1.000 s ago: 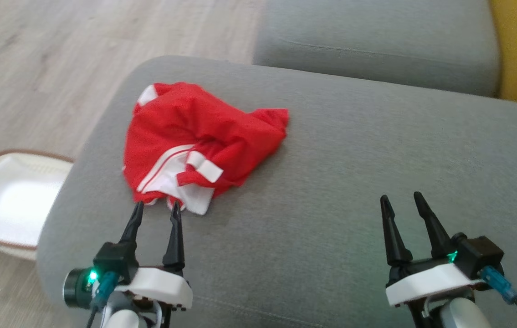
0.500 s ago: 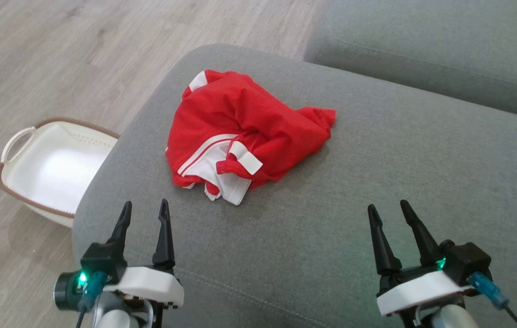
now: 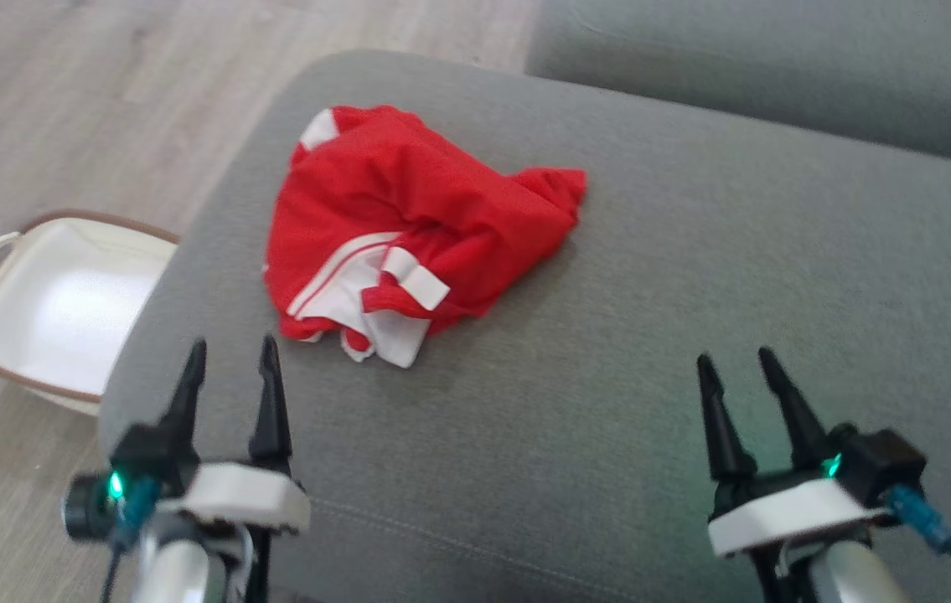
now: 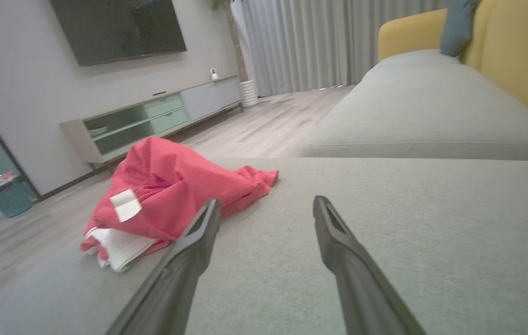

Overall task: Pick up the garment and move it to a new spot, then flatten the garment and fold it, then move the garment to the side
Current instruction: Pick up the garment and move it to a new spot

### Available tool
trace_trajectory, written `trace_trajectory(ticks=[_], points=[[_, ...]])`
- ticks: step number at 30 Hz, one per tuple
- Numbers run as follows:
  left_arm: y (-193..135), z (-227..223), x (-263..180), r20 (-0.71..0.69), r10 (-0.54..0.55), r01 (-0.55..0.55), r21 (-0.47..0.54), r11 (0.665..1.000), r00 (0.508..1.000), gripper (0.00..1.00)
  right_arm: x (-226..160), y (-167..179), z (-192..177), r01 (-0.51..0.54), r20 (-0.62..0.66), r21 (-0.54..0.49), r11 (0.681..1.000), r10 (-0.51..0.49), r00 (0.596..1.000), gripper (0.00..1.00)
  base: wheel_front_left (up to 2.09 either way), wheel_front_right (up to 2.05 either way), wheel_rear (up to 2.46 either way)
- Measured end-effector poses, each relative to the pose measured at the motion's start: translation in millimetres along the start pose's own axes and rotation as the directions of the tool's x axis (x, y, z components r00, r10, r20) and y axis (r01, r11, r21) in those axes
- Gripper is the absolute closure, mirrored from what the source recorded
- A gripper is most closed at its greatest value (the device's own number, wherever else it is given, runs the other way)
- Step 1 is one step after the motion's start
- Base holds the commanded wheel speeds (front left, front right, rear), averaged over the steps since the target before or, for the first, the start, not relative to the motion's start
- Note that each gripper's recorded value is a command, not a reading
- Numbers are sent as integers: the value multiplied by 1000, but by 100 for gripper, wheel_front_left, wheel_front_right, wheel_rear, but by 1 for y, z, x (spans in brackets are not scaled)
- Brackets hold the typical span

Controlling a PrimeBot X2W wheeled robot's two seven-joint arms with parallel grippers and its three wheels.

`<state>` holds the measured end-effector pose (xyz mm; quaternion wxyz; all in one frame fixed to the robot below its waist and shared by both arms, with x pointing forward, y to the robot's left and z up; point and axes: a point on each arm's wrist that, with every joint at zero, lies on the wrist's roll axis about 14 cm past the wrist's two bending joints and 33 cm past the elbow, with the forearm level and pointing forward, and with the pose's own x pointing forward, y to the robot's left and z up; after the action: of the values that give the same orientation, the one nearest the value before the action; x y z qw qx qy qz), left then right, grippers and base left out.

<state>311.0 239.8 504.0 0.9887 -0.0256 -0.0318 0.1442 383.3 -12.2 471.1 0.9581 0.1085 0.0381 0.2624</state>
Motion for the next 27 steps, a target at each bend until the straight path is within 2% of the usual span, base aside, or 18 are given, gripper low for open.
trace_trajectory(ticks=[7,13,19,27], points=[[-23,13,62,37,-147,144,72,987,988,0,3,-50,17,133,57,-22,991,-131,990,0,0,0,0],[-51,-14,121,-93,-280,291,135,947,955,0,0,-91,28,239,98,-26,971,-235,967,0,0,0,0],[-70,-57,171,-316,-301,363,161,918,900,0,-7,-124,31,325,114,8,946,-324,939,0,0,0,0],[-86,-99,199,-457,-300,428,205,880,837,0,-20,-147,12,390,65,17,921,-390,918,0,0,0,0]])
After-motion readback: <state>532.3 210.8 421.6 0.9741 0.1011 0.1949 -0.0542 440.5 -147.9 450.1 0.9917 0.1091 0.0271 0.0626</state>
